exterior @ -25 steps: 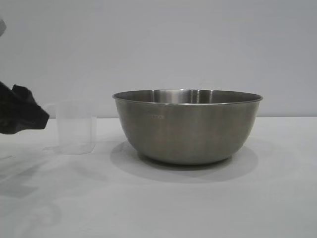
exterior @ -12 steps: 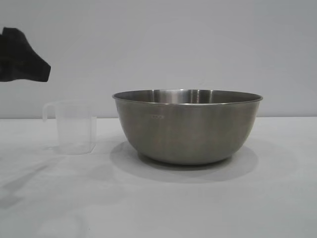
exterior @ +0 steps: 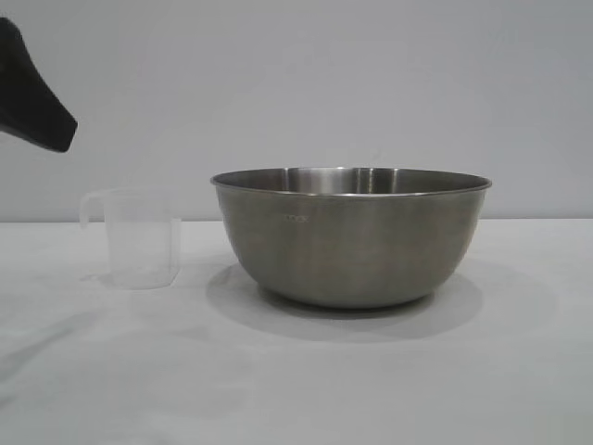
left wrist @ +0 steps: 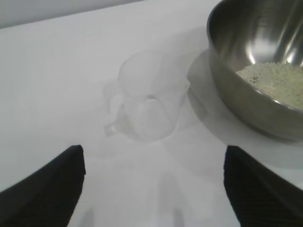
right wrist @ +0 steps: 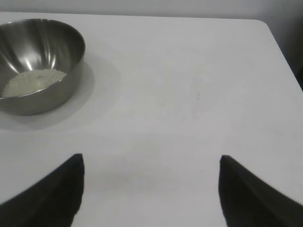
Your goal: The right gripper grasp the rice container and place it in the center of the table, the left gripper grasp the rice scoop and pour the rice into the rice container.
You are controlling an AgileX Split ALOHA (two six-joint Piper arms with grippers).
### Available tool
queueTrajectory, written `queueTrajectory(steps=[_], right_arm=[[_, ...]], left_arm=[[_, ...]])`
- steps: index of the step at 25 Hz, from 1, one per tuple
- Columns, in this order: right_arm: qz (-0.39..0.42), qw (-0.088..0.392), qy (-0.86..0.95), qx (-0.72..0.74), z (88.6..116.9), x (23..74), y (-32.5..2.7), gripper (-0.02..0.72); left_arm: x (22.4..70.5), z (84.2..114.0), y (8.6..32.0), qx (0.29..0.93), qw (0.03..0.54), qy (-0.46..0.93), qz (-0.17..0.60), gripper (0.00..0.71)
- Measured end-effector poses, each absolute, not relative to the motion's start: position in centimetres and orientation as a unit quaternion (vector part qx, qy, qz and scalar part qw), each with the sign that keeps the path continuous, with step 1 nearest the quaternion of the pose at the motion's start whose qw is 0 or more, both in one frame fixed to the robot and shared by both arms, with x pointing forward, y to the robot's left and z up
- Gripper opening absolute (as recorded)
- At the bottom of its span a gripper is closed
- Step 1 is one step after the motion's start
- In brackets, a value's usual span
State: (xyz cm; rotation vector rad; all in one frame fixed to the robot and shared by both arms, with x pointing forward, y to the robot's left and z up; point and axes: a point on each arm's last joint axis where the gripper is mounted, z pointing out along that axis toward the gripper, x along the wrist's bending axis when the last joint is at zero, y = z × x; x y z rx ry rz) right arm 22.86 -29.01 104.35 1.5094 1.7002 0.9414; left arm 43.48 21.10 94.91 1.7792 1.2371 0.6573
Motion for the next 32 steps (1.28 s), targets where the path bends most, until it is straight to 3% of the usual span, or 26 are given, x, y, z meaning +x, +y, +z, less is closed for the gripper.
queueTrajectory(steps=[9, 16, 25, 32], right_arm=[[0.361, 0.334, 0.651, 0.578, 104.3, 22.9, -29.0, 0.525], [0.361, 0.334, 0.651, 0.578, 104.3, 22.9, -29.0, 0.525], [0.361, 0.334, 0.651, 0.578, 104.3, 22.9, -29.0, 0.525], [0.361, 0.334, 0.651, 0.578, 104.3, 22.9, -29.0, 0.525]], left_arm=[[42.6, 99.7, 21.1, 0.771, 0.338, 0.5, 0.202, 0.531], [38.8, 104.4, 23.0, 0.804, 0.299, 0.473, 0.199, 0.531], [31.8, 107.2, 26.3, 0.796, 0.324, 0.462, 0.217, 0.531], [27.6, 107.7, 28.3, 0.781, 0.358, 0.452, 0.24, 0.531]])
